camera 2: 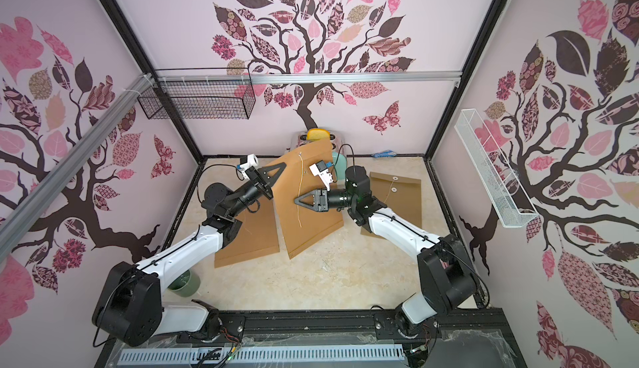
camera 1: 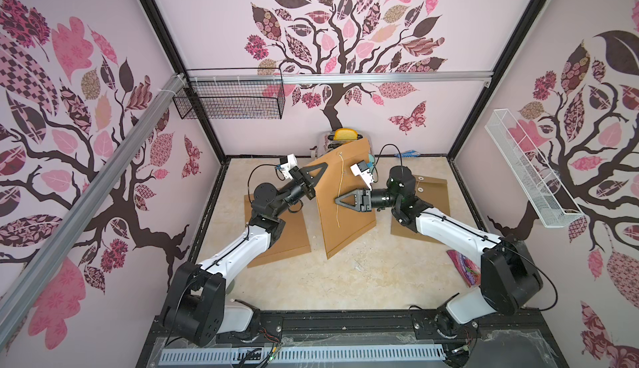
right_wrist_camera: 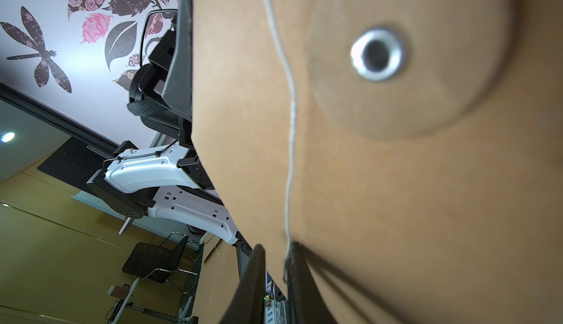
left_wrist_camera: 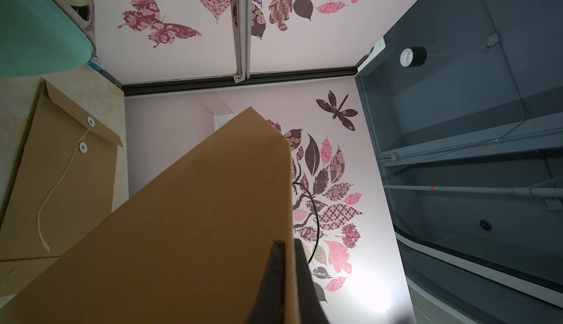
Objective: Close the mouth of the file bag
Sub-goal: Close the file bag.
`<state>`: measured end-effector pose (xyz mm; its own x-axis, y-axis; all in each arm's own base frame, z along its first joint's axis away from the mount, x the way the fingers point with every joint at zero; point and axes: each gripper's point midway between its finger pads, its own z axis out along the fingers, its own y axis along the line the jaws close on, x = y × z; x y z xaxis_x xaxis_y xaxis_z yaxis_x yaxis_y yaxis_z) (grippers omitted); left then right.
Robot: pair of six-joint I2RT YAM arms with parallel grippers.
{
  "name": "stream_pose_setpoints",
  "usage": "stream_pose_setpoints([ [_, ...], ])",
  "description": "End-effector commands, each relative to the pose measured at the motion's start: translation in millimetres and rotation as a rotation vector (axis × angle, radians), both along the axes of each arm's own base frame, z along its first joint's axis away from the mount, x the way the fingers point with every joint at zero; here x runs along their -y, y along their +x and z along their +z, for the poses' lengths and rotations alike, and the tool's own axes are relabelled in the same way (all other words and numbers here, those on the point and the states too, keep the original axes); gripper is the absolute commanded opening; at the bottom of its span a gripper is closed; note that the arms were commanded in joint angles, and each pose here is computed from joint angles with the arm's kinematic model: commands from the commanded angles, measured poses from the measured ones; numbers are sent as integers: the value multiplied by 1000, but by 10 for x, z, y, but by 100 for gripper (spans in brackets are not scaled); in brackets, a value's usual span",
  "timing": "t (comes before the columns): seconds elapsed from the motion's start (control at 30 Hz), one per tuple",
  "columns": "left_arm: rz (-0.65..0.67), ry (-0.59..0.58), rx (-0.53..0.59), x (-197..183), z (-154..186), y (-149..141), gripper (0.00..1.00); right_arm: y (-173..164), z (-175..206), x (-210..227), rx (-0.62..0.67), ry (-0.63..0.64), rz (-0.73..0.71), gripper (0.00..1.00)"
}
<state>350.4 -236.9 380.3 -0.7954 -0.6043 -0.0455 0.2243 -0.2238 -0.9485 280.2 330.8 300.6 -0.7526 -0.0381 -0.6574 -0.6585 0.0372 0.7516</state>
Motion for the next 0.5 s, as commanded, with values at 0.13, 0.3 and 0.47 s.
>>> stream_pose_setpoints([
  [0.13,11,-33,49,-32,186,-78,0,-77,-2,39,3,16,-3,17],
  [0.3,12,-43,42,-18,168,-80,0,-86,-37,41,-6,19,-10,13],
  [0.47,5,-64,39,-11,171,-88,0,-88,-17,40,-8,24,-25,10],
])
